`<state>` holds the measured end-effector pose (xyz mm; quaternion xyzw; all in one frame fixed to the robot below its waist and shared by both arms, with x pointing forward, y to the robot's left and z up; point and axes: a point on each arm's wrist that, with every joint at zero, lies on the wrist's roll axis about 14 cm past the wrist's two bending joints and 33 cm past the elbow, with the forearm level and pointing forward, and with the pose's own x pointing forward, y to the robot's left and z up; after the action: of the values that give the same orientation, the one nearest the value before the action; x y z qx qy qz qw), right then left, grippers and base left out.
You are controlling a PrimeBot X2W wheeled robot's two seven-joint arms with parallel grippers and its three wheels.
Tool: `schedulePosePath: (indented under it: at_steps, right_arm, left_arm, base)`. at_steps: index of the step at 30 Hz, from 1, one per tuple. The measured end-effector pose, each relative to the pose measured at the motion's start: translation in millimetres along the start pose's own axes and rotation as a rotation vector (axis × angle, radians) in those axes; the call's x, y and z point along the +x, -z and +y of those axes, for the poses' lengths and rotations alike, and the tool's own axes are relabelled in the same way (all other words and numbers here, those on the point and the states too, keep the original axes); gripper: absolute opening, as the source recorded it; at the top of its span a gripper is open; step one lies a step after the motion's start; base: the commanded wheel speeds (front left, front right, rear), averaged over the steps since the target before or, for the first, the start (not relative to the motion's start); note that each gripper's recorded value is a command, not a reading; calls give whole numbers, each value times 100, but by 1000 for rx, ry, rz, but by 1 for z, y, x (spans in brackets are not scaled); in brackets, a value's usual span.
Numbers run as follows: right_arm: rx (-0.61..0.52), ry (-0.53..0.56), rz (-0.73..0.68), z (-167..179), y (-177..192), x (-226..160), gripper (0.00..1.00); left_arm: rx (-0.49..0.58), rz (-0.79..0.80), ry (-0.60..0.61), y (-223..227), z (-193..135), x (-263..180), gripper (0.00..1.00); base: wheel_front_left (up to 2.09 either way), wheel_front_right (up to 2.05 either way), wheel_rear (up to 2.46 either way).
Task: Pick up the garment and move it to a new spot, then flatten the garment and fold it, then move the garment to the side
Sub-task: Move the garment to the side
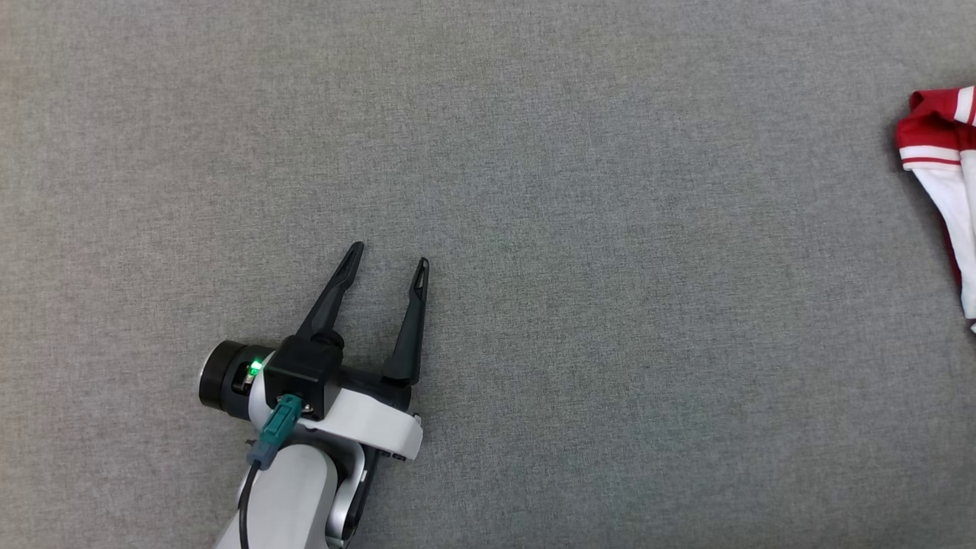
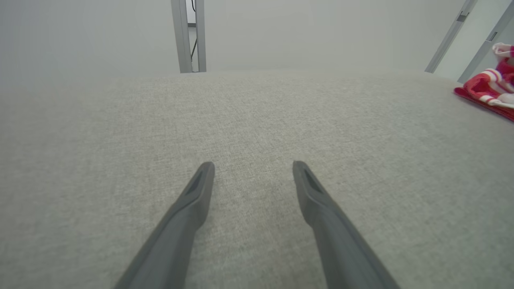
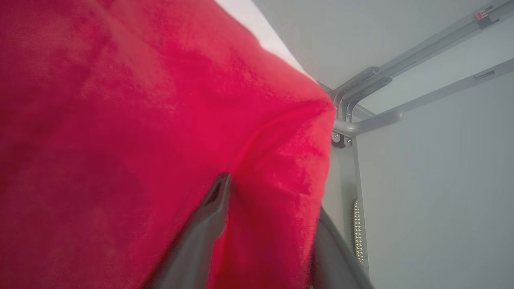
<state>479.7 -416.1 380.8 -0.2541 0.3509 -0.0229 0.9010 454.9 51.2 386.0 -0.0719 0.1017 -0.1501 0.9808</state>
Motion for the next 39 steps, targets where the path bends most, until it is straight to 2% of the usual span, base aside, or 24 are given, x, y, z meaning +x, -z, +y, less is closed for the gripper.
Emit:
schedulePosePath:
  at_steps: [9,19,22,29,35,39]
  right_arm:
    - [-17,16,-50,-6,-17,-10,100]
    - [-99,76,-207,-35,-79,-48,100]
    - [-79,73,-305,-32,-107,-62,100]
    - [130,-44,-630,17,-183,-107,100]
    - [310,-159,-828,56,-210,-157,100]
    - [542,-225,-975,74,-224,-197,100]
  left_arm:
    - [1,-22,-1,-12,-2,-4,100]
    - [1,-85,-10,-42,-10,-29,100]
    - [7,-109,-20,-52,-11,-39,100]
    - [17,-179,-76,-77,-3,-68,100]
    - [32,-279,-142,-109,12,-95,100]
    - [42,-354,-184,-132,23,-114,100]
  base:
    - [0,0,0]
    - [0,0,0]
    - [0,0,0]
    - [0,0,0]
    - [0,0,0]
    - [0,0,0]
